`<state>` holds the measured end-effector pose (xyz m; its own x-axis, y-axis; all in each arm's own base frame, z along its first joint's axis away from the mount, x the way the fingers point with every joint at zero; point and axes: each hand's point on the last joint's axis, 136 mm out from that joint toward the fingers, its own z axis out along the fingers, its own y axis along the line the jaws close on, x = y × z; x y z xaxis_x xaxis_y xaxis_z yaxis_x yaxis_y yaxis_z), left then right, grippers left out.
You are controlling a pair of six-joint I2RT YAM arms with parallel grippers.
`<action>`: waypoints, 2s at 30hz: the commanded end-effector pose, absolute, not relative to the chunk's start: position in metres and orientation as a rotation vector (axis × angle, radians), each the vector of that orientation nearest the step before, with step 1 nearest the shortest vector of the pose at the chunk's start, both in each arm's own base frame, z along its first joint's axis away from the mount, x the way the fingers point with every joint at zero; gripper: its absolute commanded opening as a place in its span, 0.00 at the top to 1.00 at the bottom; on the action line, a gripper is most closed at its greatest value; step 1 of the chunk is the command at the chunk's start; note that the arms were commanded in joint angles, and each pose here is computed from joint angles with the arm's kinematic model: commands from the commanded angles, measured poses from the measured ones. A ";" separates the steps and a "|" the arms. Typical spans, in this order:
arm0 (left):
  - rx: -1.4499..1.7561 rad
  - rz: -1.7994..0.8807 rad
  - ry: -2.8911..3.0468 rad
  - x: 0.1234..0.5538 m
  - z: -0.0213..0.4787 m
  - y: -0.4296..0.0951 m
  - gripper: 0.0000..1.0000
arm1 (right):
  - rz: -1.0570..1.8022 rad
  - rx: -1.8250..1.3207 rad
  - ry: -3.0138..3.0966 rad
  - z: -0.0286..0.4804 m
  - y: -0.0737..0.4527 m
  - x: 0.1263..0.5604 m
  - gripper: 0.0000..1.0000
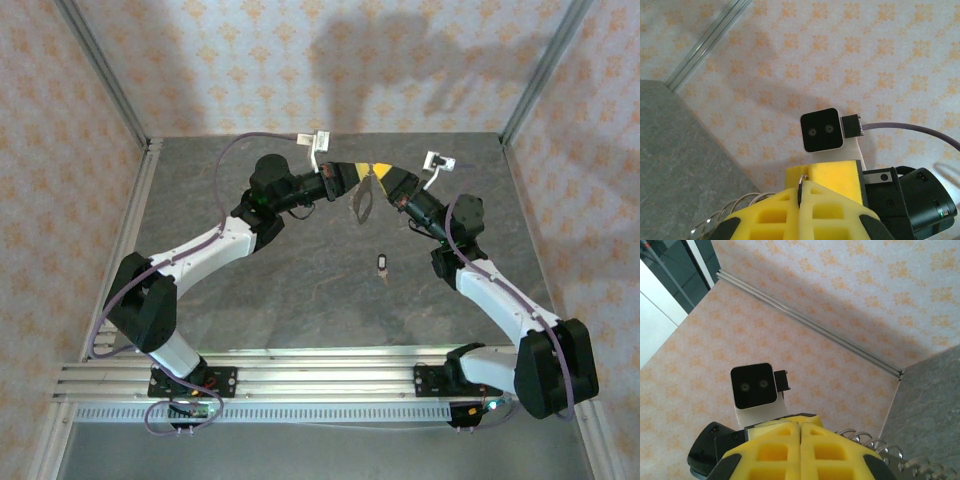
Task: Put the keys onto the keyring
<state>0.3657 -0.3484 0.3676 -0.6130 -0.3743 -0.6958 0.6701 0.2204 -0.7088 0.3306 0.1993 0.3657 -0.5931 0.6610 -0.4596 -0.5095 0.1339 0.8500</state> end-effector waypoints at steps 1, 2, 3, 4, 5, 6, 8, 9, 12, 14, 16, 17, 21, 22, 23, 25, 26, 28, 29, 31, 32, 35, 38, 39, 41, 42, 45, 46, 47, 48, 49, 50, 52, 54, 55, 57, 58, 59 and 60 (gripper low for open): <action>0.321 -1.558 1.533 0.361 0.397 -0.352 1.00 | 1.641 0.070 1.440 0.385 0.203 0.321 1.00; 0.327 -1.562 1.534 0.360 0.397 -0.353 1.00 | 1.640 0.071 1.440 0.385 0.203 0.321 1.00; 0.334 -1.565 1.533 0.360 0.397 -0.354 1.00 | 1.640 0.070 1.436 0.386 0.203 0.321 1.00; 0.340 -1.569 1.532 0.359 0.398 -0.355 1.00 | 1.639 0.070 1.433 0.387 0.203 0.322 1.00; 0.344 -1.571 1.537 0.358 0.397 -0.356 1.00 | 1.641 0.066 1.431 0.388 0.203 0.321 1.00; 0.353 -1.572 1.544 0.358 0.397 -0.357 1.00 | 1.642 0.074 1.445 0.383 0.205 0.325 1.00; 0.370 -1.575 1.556 0.356 0.396 -0.361 1.00 | 1.642 0.074 1.448 0.382 0.206 0.327 1.00; 0.378 -1.575 1.562 0.356 0.395 -0.363 1.00 | 1.644 0.071 1.445 0.384 0.206 0.327 1.00; 0.401 -1.574 1.570 0.353 0.396 -0.366 1.00 | 1.646 0.066 1.444 0.385 0.206 0.327 1.00; 0.414 -1.573 1.577 0.352 0.394 -0.369 1.00 | 1.646 0.068 1.446 0.384 0.207 0.328 1.00; 0.422 -1.572 1.579 0.351 0.394 -0.370 1.00 | 1.645 0.066 1.444 0.385 0.207 0.327 1.00; 0.427 -1.572 1.579 0.350 0.394 -0.370 1.00 | 1.644 0.068 1.445 0.384 0.206 0.328 1.00; 0.432 -1.562 1.606 0.350 0.389 -0.372 1.00 | 1.641 0.073 1.442 0.384 0.206 0.327 1.00; 0.434 -1.559 1.608 0.350 0.388 -0.371 1.00 | 1.639 0.076 1.441 0.384 0.205 0.328 1.00; 0.431 -1.553 1.618 0.350 0.385 -0.371 1.00 | 1.638 0.074 1.440 0.384 0.205 0.327 1.00; 0.435 -1.545 1.627 0.350 0.384 -0.371 0.99 | 1.634 0.078 1.437 0.385 0.204 0.327 1.00; 0.433 -1.541 1.637 0.350 0.381 -0.371 0.98 | 1.633 0.078 1.435 0.386 0.204 0.327 1.00; 0.434 -1.530 1.649 0.351 0.378 -0.370 0.97 | 1.632 0.074 1.430 0.388 0.203 0.326 1.00; 0.434 -1.527 1.653 0.351 0.377 -0.370 0.97 | 1.631 0.077 1.431 0.388 0.203 0.326 1.00; 0.434 -1.524 1.660 0.351 0.374 -0.371 0.95 | 1.631 0.075 1.431 0.388 0.203 0.326 1.00; 0.434 -1.522 1.664 0.351 0.373 -0.371 0.94 | 1.631 0.074 1.431 0.388 0.203 0.326 1.00; 0.436 -1.519 1.667 0.352 0.372 -0.371 0.91 | 1.630 0.076 1.431 0.388 0.203 0.326 1.00; 0.436 -1.518 1.672 0.352 0.370 -0.371 0.86 | 1.631 0.076 1.434 0.387 0.203 0.326 1.00; 0.436 -1.518 1.672 0.352 0.371 -0.371 0.85 | 1.630 0.075 1.434 0.387 0.203 0.326 1.00; 0.435 -1.518 1.674 0.352 0.370 -0.372 0.84 | 1.629 0.074 1.436 0.387 0.204 0.326 1.00; 0.432 -1.516 1.675 0.353 0.370 -0.371 0.84 | 1.627 0.075 1.438 0.386 0.204 0.327 1.00; 0.434 -1.518 1.673 0.353 0.370 -0.372 0.86 | 1.626 0.075 1.441 0.385 0.204 0.327 1.00; 0.434 -1.519 1.671 0.353 0.370 -0.372 0.88 | 1.625 0.075 1.443 0.384 0.204 0.327 1.00; 0.434 -1.519 1.667 0.352 0.371 -0.371 0.90 | 1.623 0.077 1.443 0.384 0.203 0.327 1.00; 0.431 -1.517 1.667 0.353 0.371 -0.371 0.93 | 1.622 0.078 1.447 0.383 0.204 0.327 1.00; 0.429 -1.514 1.665 0.353 0.372 -0.370 0.94 | 1.620 0.079 1.450 0.382 0.204 0.327 1.00; 0.425 -1.514 1.667 0.353 0.371 -0.370 0.94 | 1.617 0.081 1.452 0.381 0.204 0.327 1.00; 0.409 -1.505 1.667 0.354 0.371 -0.368 0.94 | 1.607 0.087 1.459 0.379 0.203 0.328 1.00; 0.389 -1.495 1.666 0.355 0.371 -0.365 0.94 | 1.593 0.098 1.474 0.374 0.202 0.330 1.00; 0.382 -1.491 1.664 0.356 0.371 -0.364 0.94 | 1.586 0.104 1.479 0.372 0.202 0.332 1.00; 0.366 -1.489 1.659 0.356 0.372 -0.360 0.92 | 1.574 0.115 1.494 0.368 0.202 0.333 1.00; 0.362 -1.490 1.654 0.356 0.373 -0.359 0.92 | 1.570 0.121 1.496 0.366 0.201 0.334 1.00; 0.357 -1.489 1.652 0.357 0.374 -0.358 0.92 | 1.567 0.124 1.498 0.365 0.201 0.335 1.00; 0.355 -1.490 1.648 0.357 0.374 -0.356 0.92 | 1.566 0.124 1.500 0.364 0.201 0.335 1.00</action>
